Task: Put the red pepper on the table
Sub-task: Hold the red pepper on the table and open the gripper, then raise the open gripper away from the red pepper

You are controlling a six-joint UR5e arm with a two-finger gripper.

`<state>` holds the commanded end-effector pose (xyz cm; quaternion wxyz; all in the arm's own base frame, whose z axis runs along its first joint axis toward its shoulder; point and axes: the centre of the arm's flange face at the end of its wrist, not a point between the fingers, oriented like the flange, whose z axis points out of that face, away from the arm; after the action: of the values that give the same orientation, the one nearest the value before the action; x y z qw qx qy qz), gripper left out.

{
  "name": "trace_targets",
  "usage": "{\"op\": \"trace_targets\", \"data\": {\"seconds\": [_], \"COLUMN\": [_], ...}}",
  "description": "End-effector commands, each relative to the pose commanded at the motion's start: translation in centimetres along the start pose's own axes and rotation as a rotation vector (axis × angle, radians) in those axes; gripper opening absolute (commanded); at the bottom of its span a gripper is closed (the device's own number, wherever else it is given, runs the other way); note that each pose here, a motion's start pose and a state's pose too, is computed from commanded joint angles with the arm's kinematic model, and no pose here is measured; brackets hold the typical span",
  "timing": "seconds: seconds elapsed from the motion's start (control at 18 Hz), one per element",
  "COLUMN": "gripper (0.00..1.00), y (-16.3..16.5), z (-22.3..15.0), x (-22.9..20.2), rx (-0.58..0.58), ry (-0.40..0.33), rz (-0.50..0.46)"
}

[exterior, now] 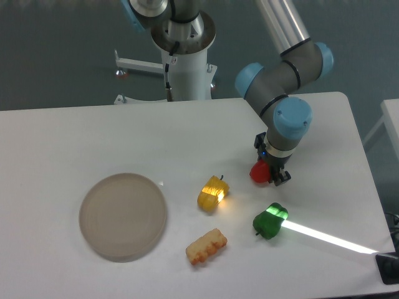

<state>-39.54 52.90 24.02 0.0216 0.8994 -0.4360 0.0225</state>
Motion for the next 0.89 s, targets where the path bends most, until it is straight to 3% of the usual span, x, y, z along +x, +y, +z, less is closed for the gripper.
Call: {"op": "trace_targets", "data": {"seconds": [0.89], "gripper": [0.99], "y": [0.1], "z": [-1.2], "x": [-0.1], "rx": [-0.003], "ry": [-0.018], "rz": [0.003]}}
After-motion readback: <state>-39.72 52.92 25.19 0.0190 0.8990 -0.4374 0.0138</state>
